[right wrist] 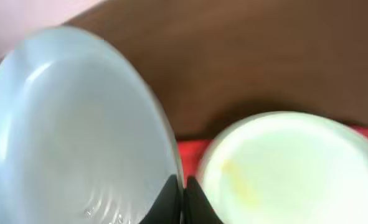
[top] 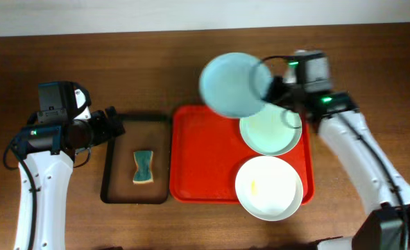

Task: Clean dirty plates on tray and stack at the side
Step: 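Carry the light blue plate right and set it beside the tray, then slide the white plate left on the tray with the right gripper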

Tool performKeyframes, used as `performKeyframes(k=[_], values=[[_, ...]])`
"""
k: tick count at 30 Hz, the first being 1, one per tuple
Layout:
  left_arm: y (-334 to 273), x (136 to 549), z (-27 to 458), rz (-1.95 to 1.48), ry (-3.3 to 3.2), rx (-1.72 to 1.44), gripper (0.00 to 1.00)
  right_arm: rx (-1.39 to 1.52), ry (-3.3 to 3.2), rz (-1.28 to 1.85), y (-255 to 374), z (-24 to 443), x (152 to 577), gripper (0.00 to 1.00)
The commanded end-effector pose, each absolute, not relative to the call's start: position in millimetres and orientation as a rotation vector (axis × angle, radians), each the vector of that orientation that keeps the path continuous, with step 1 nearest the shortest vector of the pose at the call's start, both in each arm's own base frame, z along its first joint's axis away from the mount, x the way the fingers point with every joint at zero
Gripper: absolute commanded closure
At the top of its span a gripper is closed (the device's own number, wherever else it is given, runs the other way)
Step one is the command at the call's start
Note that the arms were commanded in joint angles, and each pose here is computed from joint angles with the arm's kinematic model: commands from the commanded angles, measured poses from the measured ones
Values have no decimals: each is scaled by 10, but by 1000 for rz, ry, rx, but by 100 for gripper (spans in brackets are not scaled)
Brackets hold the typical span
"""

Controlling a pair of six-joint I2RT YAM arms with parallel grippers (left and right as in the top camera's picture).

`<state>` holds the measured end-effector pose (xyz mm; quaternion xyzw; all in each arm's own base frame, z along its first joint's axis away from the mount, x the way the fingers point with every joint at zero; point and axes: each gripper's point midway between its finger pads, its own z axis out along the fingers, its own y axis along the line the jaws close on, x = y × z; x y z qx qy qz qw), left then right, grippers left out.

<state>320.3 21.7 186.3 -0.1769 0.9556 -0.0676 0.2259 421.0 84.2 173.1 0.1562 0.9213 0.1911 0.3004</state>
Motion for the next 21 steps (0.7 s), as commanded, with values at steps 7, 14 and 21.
performKeyframes(k=[7,14,21], values=[[212,3225,1945,-203,2609,-494,1,1415,2361,194,-1723,1348,3117,96],[212,3225,1945,-203,2609,-494,1,1552,2365,46,-1815,611,2723,96],[212,3225,1945,-203,2609,-494,1,1523,2324,44,-1819,389,2730,81]])
